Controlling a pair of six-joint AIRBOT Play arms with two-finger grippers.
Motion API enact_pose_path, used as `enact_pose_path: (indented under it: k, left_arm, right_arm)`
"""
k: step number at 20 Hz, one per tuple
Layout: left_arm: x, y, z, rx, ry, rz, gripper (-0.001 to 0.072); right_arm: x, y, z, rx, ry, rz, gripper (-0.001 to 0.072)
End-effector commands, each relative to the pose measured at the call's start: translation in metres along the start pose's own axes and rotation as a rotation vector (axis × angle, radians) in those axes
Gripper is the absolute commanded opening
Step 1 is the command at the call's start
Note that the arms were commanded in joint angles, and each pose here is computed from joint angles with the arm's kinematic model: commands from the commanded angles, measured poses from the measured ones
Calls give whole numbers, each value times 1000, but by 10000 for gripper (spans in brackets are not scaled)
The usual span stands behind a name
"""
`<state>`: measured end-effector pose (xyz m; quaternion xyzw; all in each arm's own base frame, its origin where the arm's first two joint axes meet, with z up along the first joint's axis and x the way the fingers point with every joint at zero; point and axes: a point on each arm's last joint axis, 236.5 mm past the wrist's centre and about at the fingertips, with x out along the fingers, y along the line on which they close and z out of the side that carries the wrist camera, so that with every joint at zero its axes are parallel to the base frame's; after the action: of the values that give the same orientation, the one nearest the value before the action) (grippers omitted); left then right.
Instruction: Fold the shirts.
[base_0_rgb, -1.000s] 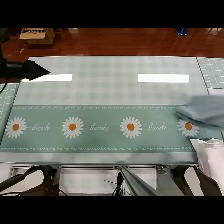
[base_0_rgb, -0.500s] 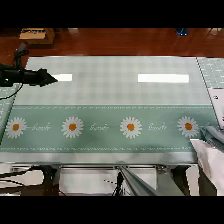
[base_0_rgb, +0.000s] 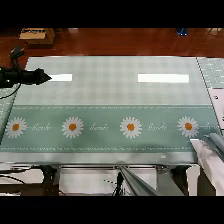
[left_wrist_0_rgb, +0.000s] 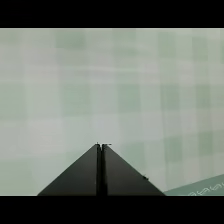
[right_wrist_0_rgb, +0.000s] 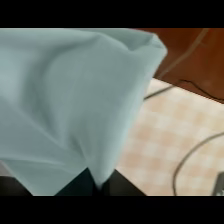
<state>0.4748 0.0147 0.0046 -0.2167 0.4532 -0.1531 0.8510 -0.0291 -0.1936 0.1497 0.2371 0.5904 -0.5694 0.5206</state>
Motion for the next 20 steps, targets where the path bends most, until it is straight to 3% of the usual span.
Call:
enact_pose_path:
  k: [1,5,6,8,9,10,14,15,17,18,19,20]
  left_arm:
    - [-13,27,10,-31,-48,44,21]
    - [-27,55,22,-67,-113,100,20]
    - [-30,59,23,-72,-120,106,20]
    - [-32,63,24,-78,-129,114,20]
    - [-32,64,24,-77,-130,115,20]
    - [-32,64,25,-75,-132,117,20]
    - [-32,63,25,-64,-131,114,26]
    - [-31,57,26,-39,-132,95,89]
    - [-29,33,31,-33,-145,7,487]
    - [-29,12,34,4,-138,-55,518]
    - [-28,-9,30,113,-97,-94,462]
    - [-23,-28,21,213,-34,-102,361]
  right_arm:
    - [-3,-47,-4,56,-14,-196,24]
    - [15,-40,-15,20,59,-211,25]
    - [22,-37,-23,5,98,-213,66]
    - [35,-31,-35,-25,161,-218,401]
    - [39,-30,-38,-34,178,-224,504]
    - [41,-31,-40,-38,187,-235,555]
    - [41,-37,-26,-42,128,-263,551]
    - [42,-17,-12,-64,66,-176,544]
    - [23,38,36,-169,-157,41,544]
    - [-1,73,62,-216,-297,163,545]
    - [-28,113,76,-270,-397,306,545]
    - [-59,161,76,-346,-449,478,545]
